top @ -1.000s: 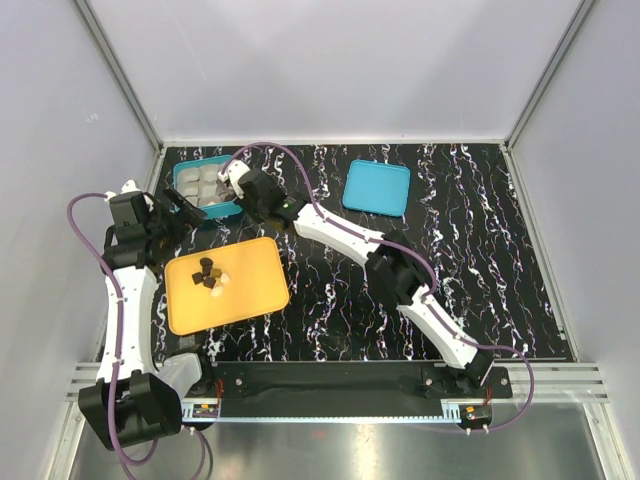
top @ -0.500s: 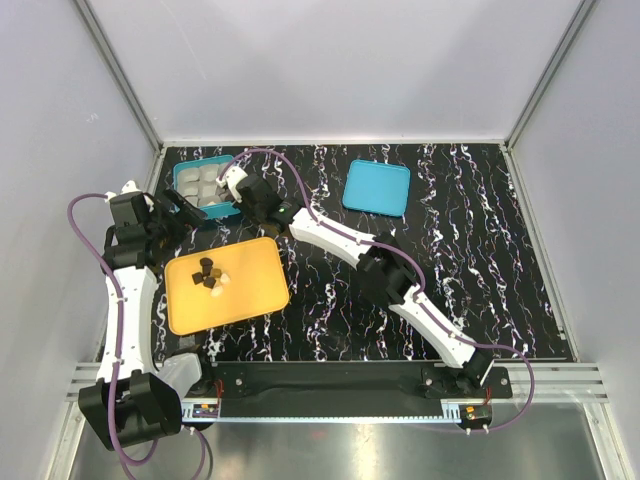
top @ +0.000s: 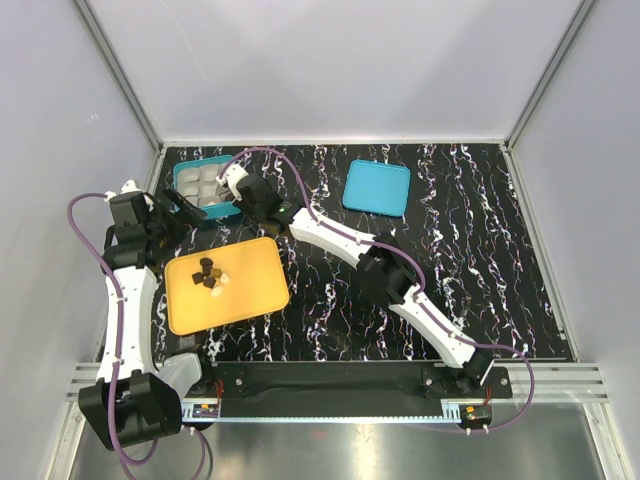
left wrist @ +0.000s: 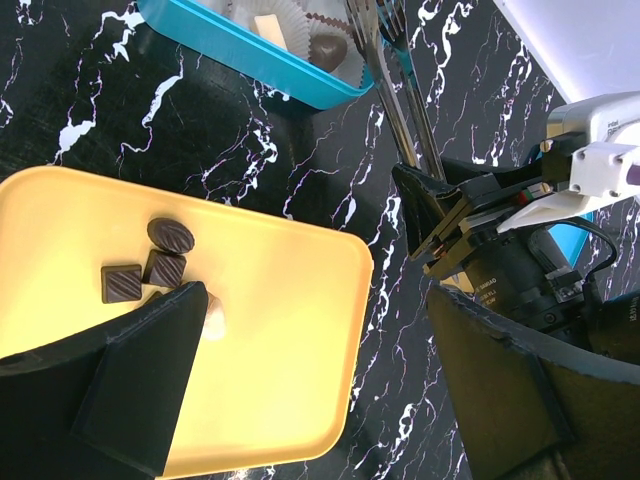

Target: Pack the chocolate

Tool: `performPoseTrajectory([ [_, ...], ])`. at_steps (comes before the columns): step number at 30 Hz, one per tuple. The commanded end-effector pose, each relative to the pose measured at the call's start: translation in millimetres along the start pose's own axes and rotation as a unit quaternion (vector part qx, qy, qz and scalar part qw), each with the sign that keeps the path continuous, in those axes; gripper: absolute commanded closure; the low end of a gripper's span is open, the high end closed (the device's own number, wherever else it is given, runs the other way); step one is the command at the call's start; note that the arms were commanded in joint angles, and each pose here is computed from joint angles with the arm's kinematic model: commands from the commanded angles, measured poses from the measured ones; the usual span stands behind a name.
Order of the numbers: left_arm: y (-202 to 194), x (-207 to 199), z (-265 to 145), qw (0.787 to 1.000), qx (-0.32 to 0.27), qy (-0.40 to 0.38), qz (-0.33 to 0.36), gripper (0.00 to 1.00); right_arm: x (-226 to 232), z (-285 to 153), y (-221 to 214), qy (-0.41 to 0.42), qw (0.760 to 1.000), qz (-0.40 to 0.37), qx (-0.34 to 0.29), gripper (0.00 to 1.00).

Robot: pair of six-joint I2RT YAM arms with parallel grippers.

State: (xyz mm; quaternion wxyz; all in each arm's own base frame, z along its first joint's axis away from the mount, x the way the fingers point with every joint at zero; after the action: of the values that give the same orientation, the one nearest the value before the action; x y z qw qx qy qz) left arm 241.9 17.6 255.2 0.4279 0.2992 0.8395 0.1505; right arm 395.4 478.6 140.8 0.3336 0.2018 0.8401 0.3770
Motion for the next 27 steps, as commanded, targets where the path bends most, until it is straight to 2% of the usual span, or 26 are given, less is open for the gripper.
performPoseTrajectory([
  [1,7,-5,2,1.000,-0.020,-0.019,0.005,0.01,-19,-8,24,-0.033,0.999,0.013,-0.039,0.60],
  [21,9,-9,-2,0.999,-0.025,-0.024,0.002,0.01,-24,-15,31,-0.030,0.998,0.008,-0.050,0.59],
  [27,13,-13,-7,0.999,-0.029,-0.025,0.008,0.01,-30,-37,54,-0.004,0.996,0.009,-0.086,0.59],
])
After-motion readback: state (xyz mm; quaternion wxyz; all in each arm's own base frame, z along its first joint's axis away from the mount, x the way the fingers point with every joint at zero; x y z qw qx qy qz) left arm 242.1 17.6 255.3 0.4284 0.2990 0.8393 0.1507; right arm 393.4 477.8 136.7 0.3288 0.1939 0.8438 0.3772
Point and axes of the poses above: each gripper's point midway between its finger pads, its own z axis out along the fingers, its own x axis along the line the jaws close on, y = z × x, the point moved 8 cm from there along -z, back along the fingers, and after that the axes turned 9 degrees about -z, right-handed, at the moved point
